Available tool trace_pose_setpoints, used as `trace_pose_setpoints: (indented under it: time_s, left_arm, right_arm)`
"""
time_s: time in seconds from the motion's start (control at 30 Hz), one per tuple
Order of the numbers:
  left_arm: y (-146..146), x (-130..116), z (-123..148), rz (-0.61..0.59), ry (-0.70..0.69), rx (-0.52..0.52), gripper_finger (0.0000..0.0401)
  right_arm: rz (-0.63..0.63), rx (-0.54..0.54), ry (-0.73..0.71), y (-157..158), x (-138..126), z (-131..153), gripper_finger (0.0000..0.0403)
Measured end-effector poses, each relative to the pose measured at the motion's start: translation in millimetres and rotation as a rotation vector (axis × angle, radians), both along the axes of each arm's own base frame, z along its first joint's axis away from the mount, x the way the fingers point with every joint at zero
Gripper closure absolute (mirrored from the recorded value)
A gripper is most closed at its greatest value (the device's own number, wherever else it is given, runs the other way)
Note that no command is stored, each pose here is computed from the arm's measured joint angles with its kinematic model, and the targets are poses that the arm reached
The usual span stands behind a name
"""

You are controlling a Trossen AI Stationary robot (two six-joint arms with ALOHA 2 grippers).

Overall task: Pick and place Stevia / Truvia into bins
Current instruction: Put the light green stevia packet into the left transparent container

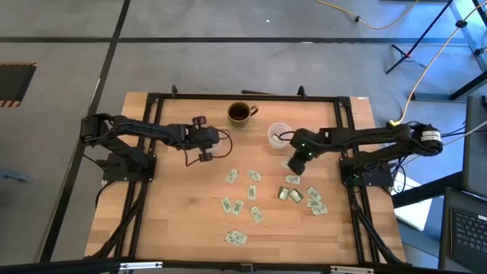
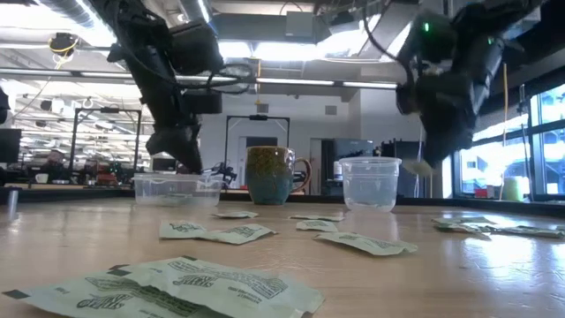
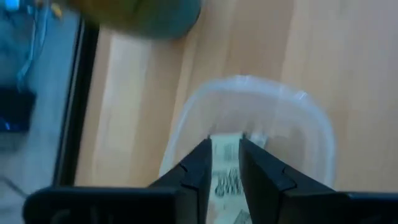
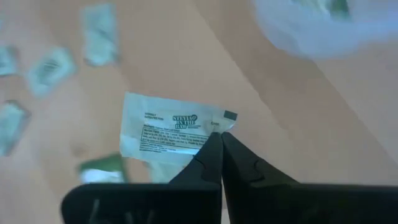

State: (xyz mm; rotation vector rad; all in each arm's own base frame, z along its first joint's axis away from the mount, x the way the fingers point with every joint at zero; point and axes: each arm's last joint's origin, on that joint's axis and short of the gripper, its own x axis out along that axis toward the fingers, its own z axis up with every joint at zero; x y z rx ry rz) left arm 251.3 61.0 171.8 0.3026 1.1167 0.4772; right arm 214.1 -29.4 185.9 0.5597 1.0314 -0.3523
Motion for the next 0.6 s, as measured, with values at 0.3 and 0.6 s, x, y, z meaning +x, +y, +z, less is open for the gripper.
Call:
trace_pose_setpoints:
  time_s: [0.3,0.6]
  left_arm:
    - [-23,30,21,-0.369,-0.150,0.239,0.0317]
    - [-49,49,45,-0.748,-0.309,0.475,0.0317]
  right_arm:
    - [0.167,-0.145,-0.305,13,35,54,0.0403]
    - [0.222,-0.218,-0.434,13,44,71,0.0403]
